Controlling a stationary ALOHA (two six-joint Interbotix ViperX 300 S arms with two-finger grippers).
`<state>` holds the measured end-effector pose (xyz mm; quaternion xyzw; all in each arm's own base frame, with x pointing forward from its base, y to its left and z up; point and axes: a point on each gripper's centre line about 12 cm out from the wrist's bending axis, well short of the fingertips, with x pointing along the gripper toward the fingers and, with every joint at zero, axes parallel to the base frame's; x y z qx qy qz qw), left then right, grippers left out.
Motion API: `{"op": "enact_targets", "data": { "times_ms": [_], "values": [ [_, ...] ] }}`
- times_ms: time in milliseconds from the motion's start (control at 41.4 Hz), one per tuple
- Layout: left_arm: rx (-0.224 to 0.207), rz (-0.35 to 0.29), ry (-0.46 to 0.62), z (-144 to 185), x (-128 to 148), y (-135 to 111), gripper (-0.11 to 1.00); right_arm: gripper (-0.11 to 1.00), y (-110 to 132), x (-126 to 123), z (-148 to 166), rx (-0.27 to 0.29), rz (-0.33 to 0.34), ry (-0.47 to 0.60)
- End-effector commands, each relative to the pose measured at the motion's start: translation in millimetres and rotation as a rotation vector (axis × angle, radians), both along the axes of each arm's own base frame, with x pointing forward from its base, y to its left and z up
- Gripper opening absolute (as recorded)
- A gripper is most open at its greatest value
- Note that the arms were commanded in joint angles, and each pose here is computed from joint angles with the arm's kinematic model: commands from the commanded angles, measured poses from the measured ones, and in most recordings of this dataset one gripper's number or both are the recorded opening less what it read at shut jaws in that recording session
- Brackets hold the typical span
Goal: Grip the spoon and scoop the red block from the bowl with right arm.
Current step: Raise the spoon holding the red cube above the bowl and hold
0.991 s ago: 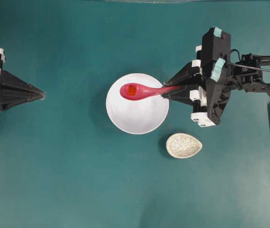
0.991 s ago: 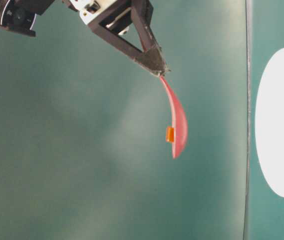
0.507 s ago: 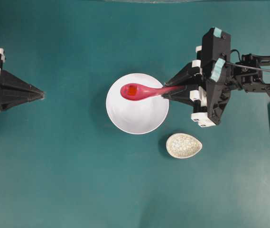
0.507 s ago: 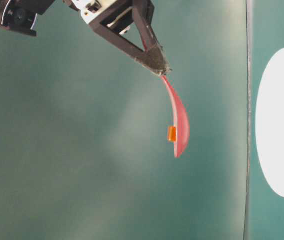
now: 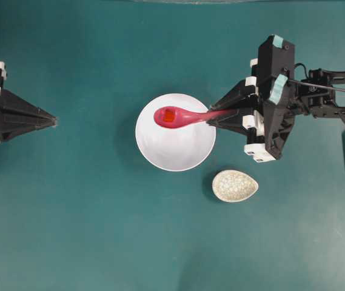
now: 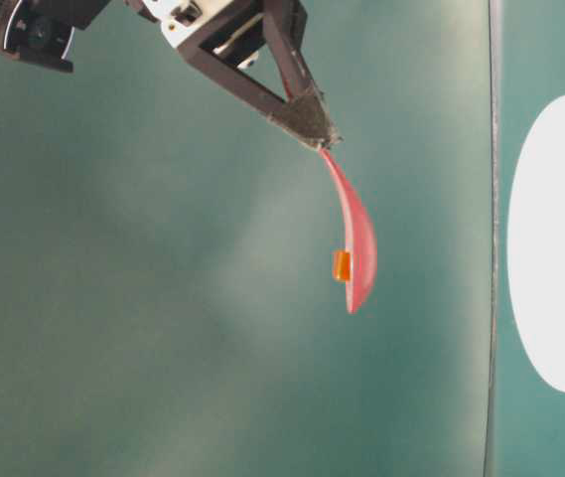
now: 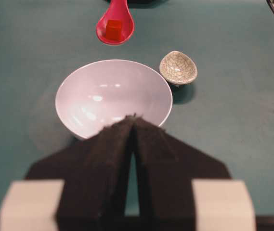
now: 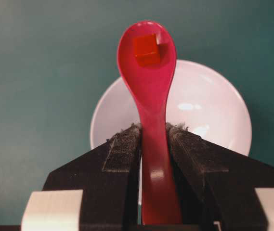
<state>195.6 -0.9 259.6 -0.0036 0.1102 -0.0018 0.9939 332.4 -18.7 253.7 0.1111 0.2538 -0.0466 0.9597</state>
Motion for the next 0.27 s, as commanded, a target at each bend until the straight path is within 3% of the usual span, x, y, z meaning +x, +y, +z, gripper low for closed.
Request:
{"op": "enact_targets", "data": {
  "times_ms": [0, 242],
  "values": [
    [0.001, 0.0, -0.029, 10.4, 3.5, 0.0, 0.0, 0.24, 0.5, -0.9, 10.5, 0.002, -0.001, -0.032],
    [0.001, 0.0, -0.031, 10.6, 3.5, 0.0, 0.0, 0.24, 1.0, -0.8, 10.5, 0.002, 0.001, -0.032]
  ]
}}
